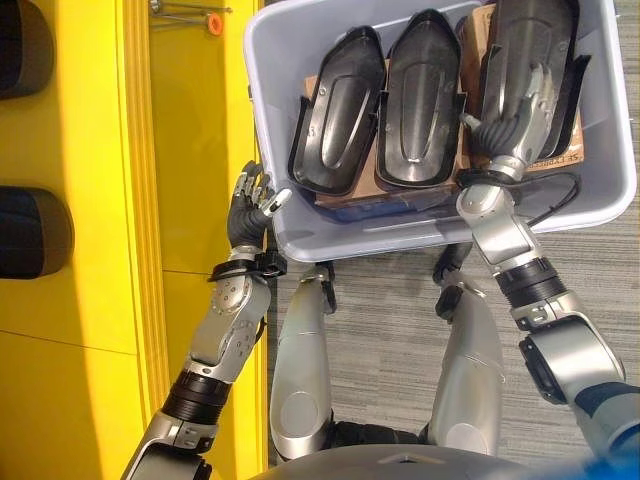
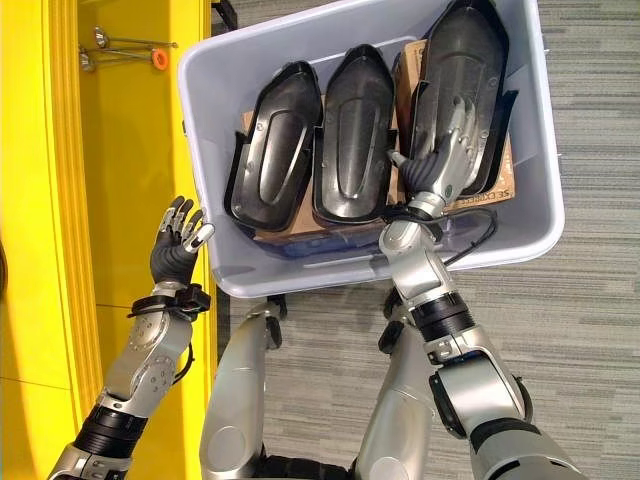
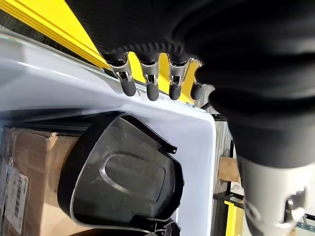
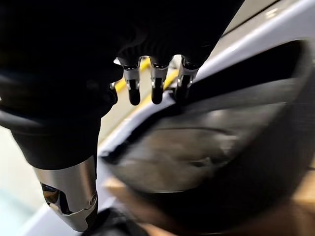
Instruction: Move parts from the plastic box to the shelf.
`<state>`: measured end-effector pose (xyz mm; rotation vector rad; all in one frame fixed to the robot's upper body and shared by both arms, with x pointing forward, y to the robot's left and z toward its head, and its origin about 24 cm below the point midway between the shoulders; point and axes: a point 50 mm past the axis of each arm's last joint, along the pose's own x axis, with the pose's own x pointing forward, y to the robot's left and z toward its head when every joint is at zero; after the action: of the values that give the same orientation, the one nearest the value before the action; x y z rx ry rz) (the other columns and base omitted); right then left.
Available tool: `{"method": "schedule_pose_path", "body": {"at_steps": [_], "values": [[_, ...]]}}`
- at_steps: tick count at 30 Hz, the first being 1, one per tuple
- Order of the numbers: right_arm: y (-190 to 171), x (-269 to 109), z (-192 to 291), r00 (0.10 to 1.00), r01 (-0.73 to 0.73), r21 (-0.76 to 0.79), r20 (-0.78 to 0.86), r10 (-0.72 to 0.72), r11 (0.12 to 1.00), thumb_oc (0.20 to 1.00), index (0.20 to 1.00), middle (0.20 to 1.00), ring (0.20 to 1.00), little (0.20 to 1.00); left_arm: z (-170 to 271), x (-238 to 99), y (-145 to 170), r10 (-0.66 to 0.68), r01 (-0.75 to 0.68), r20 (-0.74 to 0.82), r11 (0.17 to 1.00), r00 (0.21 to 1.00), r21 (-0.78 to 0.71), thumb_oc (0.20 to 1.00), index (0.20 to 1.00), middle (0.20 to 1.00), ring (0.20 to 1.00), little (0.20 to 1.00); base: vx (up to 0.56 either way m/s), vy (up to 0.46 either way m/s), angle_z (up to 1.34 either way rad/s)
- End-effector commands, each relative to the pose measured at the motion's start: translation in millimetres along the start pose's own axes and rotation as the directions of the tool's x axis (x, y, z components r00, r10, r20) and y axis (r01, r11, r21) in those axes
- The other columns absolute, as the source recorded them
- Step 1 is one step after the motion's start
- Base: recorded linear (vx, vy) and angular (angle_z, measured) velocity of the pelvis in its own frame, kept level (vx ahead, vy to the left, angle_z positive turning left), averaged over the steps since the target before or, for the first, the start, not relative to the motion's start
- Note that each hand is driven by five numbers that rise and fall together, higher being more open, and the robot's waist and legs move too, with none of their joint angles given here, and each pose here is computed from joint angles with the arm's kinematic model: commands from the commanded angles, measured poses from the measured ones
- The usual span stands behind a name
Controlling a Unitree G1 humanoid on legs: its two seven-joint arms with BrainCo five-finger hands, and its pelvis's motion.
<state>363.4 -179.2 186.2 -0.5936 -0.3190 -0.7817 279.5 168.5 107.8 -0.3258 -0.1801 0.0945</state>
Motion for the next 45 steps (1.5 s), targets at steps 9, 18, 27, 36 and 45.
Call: {"method": "schedule_pose_path", "body": {"at_steps": [9,18,27,36,45], "values": [[-7,0,1,0.994,0.102,0.233,-0.060,-0.091,0.967,1.000,1.000,1.000,1.000,1.000,9,-2,-6,-0.050,0.051,0.055,0.998,0.997,-0.027,1.000,1.000,1.000,1.000,1.000,0.00,0.000,0.00],[-4,-5,-7,0.997,0.078,0.154,-0.011,-0.077,0.985,1.000,1.000,1.000,1.000,1.000,9,0,-9,-0.061,0.063,0.060,0.997,0.996,-0.036,1.000,1.000,1.000,1.000,1.000,0.00,0.000,0.00],[-6,0,25,0.961,0.094,-0.078,0.268,-0.069,0.993,1.000,1.000,1.000,1.000,1.000,10,0,-9,-0.067,0.069,0.055,0.997,0.996,-0.043,1.000,1.000,1.000,1.000,1.000,0.00,0.000,0.00],[2,8,0,0.985,0.066,-0.375,0.173,0.001,0.925,1.000,1.000,1.000,1.000,1.000,10,2,-5,-0.090,0.092,0.049,0.995,0.995,-0.024,1.000,1.000,1.000,1.000,1.000,0.00,-0.008,0.00],[-1,18,-39,1.000,0.023,-0.476,0.008,-0.022,0.879,1.000,1.000,1.000,1.000,1.000,8,5,-4,-0.106,0.107,0.041,0.994,0.993,-0.025,1.000,1.000,1.000,1.000,1.000,0.00,0.000,0.00]]}}
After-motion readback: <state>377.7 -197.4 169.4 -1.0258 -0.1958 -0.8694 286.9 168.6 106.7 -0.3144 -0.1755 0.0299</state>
